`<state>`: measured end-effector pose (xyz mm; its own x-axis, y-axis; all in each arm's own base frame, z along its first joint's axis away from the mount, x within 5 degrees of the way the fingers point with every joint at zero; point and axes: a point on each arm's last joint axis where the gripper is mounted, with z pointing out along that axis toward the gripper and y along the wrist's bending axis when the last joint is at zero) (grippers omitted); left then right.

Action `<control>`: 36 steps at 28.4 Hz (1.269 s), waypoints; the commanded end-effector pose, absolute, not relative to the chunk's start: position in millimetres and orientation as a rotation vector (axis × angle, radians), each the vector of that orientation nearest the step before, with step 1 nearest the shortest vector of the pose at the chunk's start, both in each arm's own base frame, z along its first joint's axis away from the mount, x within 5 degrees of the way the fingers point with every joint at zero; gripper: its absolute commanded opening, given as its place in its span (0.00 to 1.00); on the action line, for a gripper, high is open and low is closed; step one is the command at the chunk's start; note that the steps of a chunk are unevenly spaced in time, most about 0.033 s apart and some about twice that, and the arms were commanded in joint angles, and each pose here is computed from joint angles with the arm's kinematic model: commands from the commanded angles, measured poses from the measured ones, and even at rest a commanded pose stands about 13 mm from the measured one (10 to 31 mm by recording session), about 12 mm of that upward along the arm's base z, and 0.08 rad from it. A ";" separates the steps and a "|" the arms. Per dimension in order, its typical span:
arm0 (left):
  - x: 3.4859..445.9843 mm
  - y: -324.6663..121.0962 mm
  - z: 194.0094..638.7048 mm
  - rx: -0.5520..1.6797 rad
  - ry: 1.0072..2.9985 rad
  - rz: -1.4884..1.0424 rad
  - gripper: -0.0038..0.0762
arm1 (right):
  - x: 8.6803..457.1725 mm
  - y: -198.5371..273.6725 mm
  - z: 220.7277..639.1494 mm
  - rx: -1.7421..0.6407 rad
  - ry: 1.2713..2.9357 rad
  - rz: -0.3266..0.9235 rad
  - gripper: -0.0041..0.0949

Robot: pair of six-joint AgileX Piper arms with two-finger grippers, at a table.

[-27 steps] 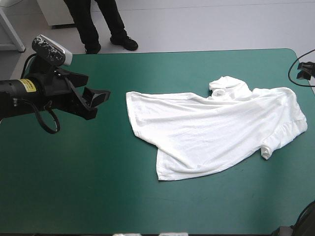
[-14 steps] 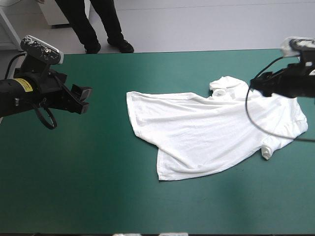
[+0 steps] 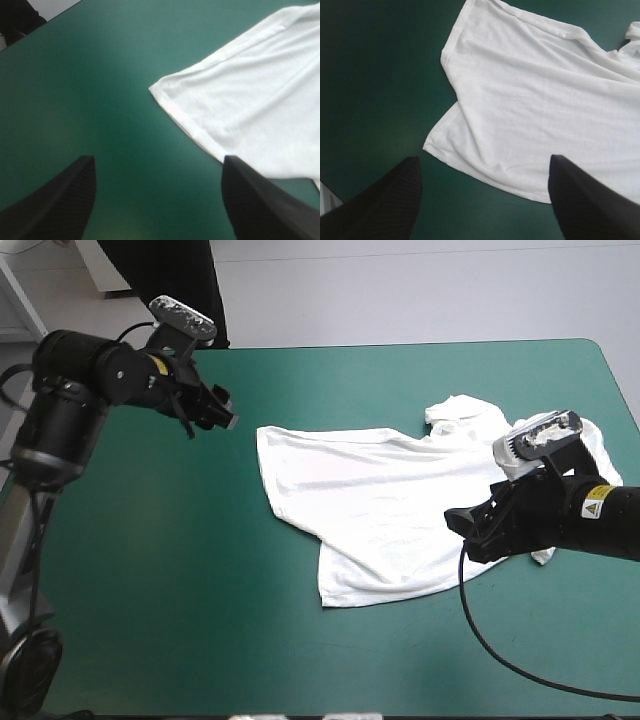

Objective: Fold the cloth

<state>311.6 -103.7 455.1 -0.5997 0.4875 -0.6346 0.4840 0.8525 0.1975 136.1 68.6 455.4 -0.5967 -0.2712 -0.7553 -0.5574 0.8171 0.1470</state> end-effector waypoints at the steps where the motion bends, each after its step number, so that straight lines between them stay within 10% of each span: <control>1: 328.8 -111.9 461.7 0.695 2.297 -0.003 0.68 | 131.3 68.9 462.0 -0.599 2.204 0.498 0.72; 31: 498.8 -123.5 264.8 0.724 2.550 -0.161 0.68 | 165.7 112.6 432.6 -0.892 2.297 0.528 0.70; 36: 505.1 -129.9 245.7 0.724 2.568 -0.227 0.52 | 166.7 115.2 431.3 -0.901 2.302 0.539 0.70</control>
<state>507.6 -123.2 214.7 -0.7911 0.4832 -0.3752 0.5233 0.8521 -0.0061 172.5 115.0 421.0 -0.6165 -0.4759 -0.6272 -0.6932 0.7058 0.1459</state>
